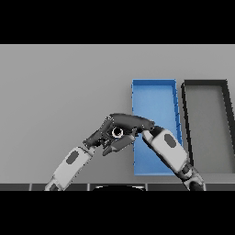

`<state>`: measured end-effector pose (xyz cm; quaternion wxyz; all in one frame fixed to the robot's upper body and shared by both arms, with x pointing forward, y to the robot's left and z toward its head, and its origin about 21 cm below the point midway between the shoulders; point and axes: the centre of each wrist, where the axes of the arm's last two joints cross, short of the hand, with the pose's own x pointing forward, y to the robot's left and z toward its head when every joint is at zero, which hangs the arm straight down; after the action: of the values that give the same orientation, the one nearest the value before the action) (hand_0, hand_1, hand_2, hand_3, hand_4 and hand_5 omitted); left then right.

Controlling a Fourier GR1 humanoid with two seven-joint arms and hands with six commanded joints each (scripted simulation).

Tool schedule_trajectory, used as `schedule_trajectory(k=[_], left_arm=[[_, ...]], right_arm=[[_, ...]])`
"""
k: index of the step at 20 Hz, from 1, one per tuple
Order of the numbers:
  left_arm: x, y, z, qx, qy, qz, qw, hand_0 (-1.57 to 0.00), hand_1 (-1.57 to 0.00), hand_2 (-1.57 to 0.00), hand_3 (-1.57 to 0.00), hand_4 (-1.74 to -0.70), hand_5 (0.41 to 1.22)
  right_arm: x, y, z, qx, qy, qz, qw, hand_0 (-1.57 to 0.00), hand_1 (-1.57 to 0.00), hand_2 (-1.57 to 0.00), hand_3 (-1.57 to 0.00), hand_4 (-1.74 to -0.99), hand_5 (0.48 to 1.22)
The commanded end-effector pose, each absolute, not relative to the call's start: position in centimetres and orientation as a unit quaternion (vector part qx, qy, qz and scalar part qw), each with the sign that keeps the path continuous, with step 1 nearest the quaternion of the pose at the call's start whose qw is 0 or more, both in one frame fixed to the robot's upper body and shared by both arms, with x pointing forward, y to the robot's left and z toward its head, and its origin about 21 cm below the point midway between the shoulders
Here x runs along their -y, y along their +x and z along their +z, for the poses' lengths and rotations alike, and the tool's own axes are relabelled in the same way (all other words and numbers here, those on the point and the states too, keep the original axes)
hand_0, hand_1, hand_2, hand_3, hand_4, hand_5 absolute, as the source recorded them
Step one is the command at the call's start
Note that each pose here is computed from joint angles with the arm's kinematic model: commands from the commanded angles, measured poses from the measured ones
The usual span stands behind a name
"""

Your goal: Pick up the blue pipe and place it into the blue bin.

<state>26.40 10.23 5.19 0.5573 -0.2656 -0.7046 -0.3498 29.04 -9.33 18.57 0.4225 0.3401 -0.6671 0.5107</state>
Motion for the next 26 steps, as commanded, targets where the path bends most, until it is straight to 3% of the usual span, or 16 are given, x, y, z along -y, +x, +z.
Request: schedule_trajectory(k=[1, 5, 6, 7, 9, 12, 15, 19, 23, 26], left_arm=[[-10.3, 26.3, 5.1, 0.707, -0.26, -0.354, 0.554, -1.57, -1.57, -1.57, -1.51, -1.73, 1.221], [-10.2, 26.5, 5.0, 0.705, -0.265, -0.353, 0.555, -1.57, -1.57, -1.57, -1.55, -1.73, 1.221], [-10.3, 26.4, 5.3, 0.704, -0.263, -0.353, 0.557, -1.57, -1.57, -1.57, -1.44, -1.72, 1.221], [-10.5, 26.3, 5.4, 0.708, -0.254, -0.359, 0.553, -1.57, -1.51, -1.46, -1.47, -1.66, 1.221], [-10.8, 26.6, 5.6, 0.71, -0.236, -0.381, 0.543, -1.05, -0.99, -0.95, -0.96, -1.43, 1.221], [-10.9, 26.6, 5.3, 0.707, -0.238, -0.404, 0.529, -0.53, -0.51, -0.49, -0.49, -1.14, 1.221], [-10.6, 26.9, 5.3, 0.708, -0.207, -0.421, 0.528, -0.27, -0.26, -0.25, -0.25, -0.95, 0.972], [-10.9, 26.8, 5.0, 0.699, -0.205, -0.414, 0.546, -0.11, -0.11, -0.1, -0.1, -0.86, 0.734], [-11.2, 26.8, 4.6, 0.685, -0.211, -0.386, 0.581, -0.05, -0.04, -0.04, -0.04, -0.89, 0.639], [-11.2, 26.7, 4.6, 0.676, -0.209, -0.384, 0.593, -0.02, -0.02, -0.02, -0.02, -0.9, 0.589]], right_arm=[[9.3, 28.9, 18.5, 0.664, 0.337, 0.515, 0.424, -1.45, -1.45, -1.46, -1.43, -1.436, 1.068], [9.5, 28.9, 18.2, 0.662, 0.361, 0.502, 0.424, -1.52, -1.52, -1.52, -1.51, -1.47, 1.158], [9.5, 28.9, 18.2, 0.666, 0.367, 0.496, 0.42, -1.53, -1.53, -1.53, -1.52, -1.475, 1.171], [9.8, 28.8, 18.2, 0.667, 0.369, 0.492, 0.42, -1.54, -1.54, -1.54, -1.53, -1.478, 1.181], [9.6, 28.7, 18.5, 0.672, 0.36, 0.49, 0.423, -1.55, -1.55, -1.55, -1.55, -1.483, 1.195], [9.2, 28.4, 18.7, 0.668, 0.354, 0.493, 0.431, -1.56, -1.56, -1.56, -1.56, -1.486, 1.208], [9.4, 28.2, 18.5, 0.67, 0.347, 0.492, 0.434, -1.57, -1.57, -1.57, -1.56, -1.488, 1.214], [9.4, 28.5, 18.6, 0.676, 0.342, 0.486, 0.436, -1.57, -1.57, -1.57, -1.57, -1.487, 1.218], [9.2, 28.5, 18.5, 0.678, 0.346, 0.477, 0.439, -1.57, -1.57, -1.57, -1.57, -1.488, 1.22], [9.3, 28.8, 19.0, 0.652, 0.399, 0.441, 0.471, -1.57, -1.57, -1.57, -1.57, -1.489, 1.22]])
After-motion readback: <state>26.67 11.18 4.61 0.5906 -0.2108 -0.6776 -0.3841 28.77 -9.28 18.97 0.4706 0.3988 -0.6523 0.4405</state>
